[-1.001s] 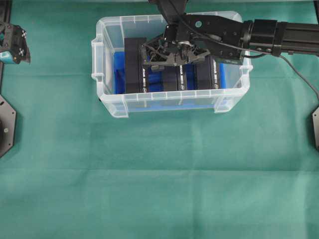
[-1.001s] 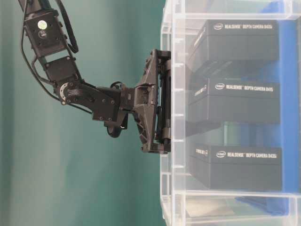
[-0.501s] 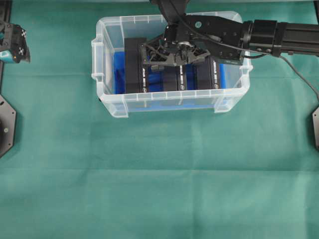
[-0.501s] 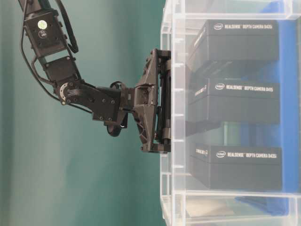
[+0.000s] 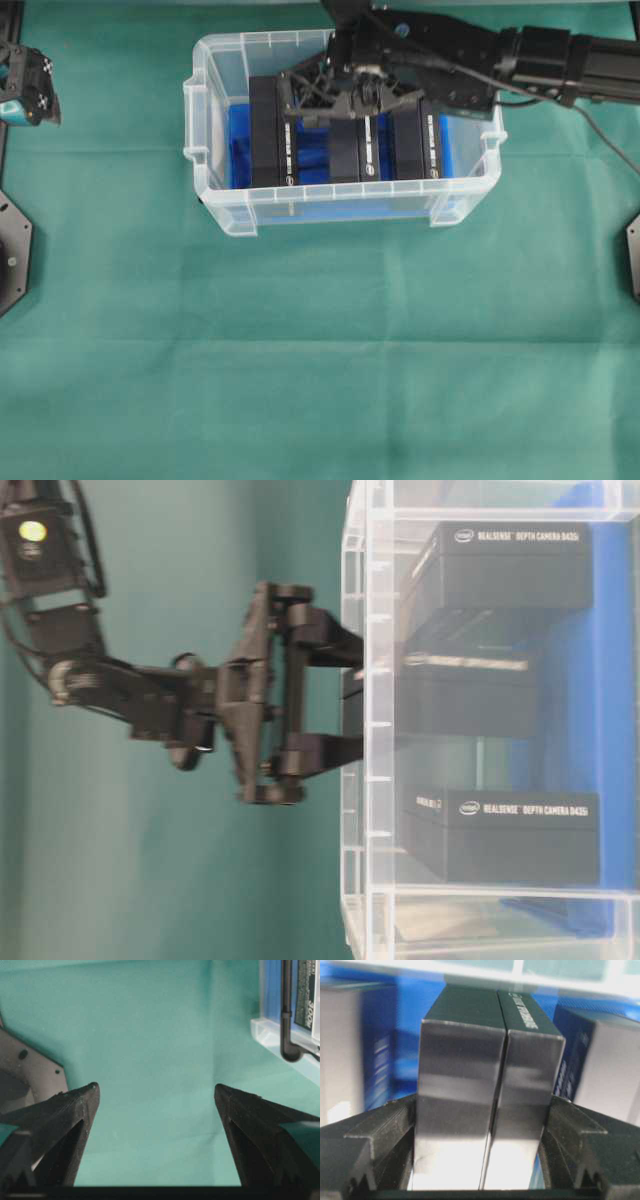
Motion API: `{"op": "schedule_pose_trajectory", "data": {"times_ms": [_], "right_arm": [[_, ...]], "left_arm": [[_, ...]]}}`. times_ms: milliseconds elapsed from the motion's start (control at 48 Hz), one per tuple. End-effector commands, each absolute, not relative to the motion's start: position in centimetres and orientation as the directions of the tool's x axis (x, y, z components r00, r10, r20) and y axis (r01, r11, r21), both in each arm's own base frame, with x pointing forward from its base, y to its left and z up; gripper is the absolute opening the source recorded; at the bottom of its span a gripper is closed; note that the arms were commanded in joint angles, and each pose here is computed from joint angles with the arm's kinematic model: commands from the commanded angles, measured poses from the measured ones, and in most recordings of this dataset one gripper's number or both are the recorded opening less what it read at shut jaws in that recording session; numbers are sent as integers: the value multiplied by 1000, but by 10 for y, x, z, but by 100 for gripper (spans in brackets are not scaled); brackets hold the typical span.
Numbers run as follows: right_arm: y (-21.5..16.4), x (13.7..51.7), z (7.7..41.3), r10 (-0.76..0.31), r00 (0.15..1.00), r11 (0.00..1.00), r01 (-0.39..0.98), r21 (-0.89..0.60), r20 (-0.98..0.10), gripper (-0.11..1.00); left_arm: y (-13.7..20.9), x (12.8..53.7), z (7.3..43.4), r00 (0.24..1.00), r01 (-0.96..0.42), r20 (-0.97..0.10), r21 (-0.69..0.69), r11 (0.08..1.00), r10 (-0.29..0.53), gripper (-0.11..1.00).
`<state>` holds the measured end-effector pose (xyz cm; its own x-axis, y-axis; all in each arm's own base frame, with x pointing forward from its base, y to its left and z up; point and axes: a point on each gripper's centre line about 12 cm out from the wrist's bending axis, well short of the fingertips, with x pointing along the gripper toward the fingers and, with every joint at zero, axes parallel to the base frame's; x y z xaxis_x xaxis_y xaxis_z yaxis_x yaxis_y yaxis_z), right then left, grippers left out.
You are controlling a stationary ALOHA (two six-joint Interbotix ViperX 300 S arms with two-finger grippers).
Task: Take out the box from the case.
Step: 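Lift the gripped middle box straight up out of the case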
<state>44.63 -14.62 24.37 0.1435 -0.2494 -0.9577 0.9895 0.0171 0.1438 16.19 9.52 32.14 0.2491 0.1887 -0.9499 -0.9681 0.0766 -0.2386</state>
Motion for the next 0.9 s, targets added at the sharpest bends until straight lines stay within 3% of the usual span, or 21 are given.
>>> {"op": "schedule_pose_trajectory", "data": {"times_ms": [0,355,876], "right_arm": [[-149,441,294,-284,222,15,974,228,-933,70],[-147,432,358,-303,265,9,961,275,-915,70],[-142,420,404,-310,267,28,962,272,-912,68]], "left_arm": [[97,162,327,264,-964,-943,-254,75,204,96],[97,162,328,264,-964,-942,-254,76,206,96],[97,162,327,266,-964,-942,-256,76,205,96]]}}
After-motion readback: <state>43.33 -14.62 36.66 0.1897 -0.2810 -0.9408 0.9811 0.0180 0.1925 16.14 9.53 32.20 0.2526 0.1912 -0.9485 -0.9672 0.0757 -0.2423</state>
